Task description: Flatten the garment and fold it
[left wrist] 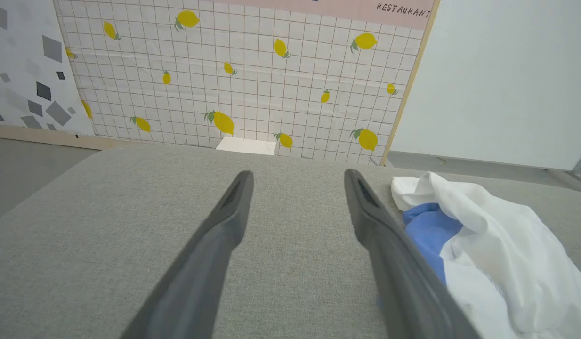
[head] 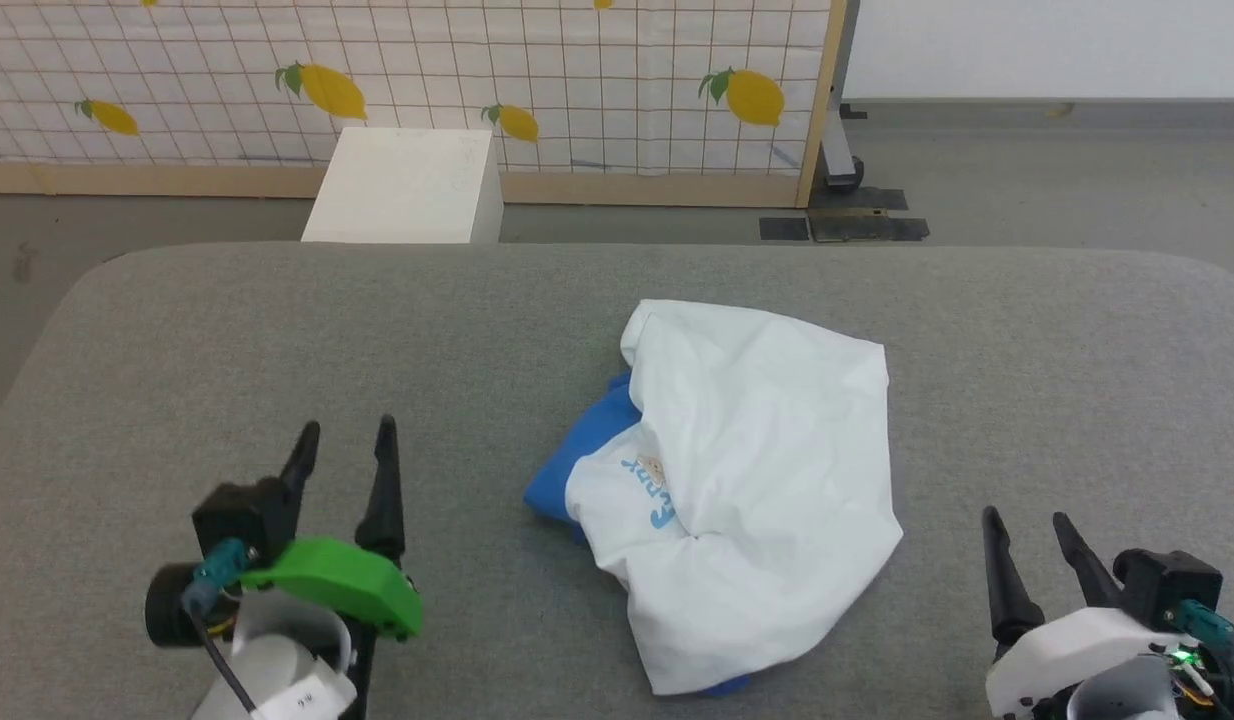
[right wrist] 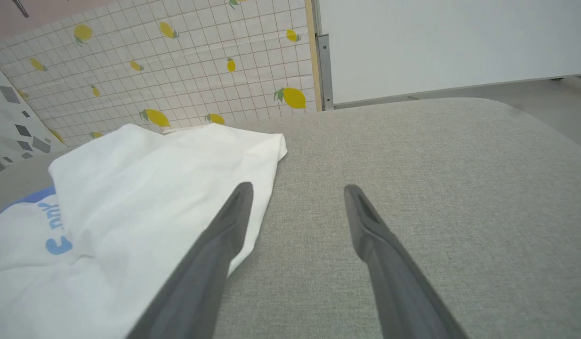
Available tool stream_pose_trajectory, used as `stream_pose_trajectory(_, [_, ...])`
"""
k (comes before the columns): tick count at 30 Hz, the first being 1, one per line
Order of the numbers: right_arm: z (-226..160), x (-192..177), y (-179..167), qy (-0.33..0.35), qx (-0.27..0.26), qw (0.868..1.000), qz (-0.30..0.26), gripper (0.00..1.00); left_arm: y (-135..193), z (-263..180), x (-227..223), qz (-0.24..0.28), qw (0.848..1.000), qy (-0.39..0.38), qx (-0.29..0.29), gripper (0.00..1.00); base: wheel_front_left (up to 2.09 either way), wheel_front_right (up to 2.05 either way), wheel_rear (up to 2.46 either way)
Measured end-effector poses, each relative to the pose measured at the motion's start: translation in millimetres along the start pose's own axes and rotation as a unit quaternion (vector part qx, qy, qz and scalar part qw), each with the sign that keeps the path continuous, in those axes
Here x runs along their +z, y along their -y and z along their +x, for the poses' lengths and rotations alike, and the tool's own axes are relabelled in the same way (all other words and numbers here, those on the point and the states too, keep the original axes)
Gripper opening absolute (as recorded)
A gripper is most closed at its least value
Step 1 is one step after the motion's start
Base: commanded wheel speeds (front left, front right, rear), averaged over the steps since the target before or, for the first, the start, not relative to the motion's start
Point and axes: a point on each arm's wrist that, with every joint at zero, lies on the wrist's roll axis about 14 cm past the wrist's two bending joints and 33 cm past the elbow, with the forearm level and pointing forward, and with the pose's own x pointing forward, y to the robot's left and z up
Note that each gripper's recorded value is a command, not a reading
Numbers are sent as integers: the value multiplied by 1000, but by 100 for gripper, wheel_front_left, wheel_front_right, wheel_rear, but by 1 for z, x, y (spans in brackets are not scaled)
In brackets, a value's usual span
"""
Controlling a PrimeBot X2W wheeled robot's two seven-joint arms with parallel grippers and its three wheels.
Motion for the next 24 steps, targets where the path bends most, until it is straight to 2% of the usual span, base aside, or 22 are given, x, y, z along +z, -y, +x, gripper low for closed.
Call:
stream_pose_trajectory(4, [5, -22, -13, -78, 19, 997, -4, 100, 2, -7, -15, -8, 1000, -19, 4, 100, 0, 0, 0])
stream_pose_trajectory(8, [29, -31, -36, -169, 51, 984, -31, 100, 6, -4, -19, -11, 1000, -22, 6, 100, 0, 0, 0])
stream_pose_trajectory(10, [39, -40, -46, -227, 64, 970, -61, 100, 7, -3, -22, -10, 1000, -26, 5, 100, 0, 0, 0])
stream_pose_trajectory(13, [48, -55, -56, -310, 77, 942, -105, 100, 7, -2, -29, -6, 999, -33, 10, 100, 0, 0, 0])
stream_pose_trajectory(17, [57, -67, -60, -361, 86, 916, -152, 100, 3, 0, -34, -3, 999, -38, 21, 100, 0, 0, 0])
stream_pose_trajectory(21, [56, -92, -56, -414, 84, 890, -171, 100, -1, 1, -37, -7, 999, -41, 32, 100, 0, 0, 0])
stream_pose_trajectory(24, [58, -102, -56, -435, 84, 880, -172, 100, -4, 0, -38, -10, 998, -42, 41, 100, 0, 0, 0])
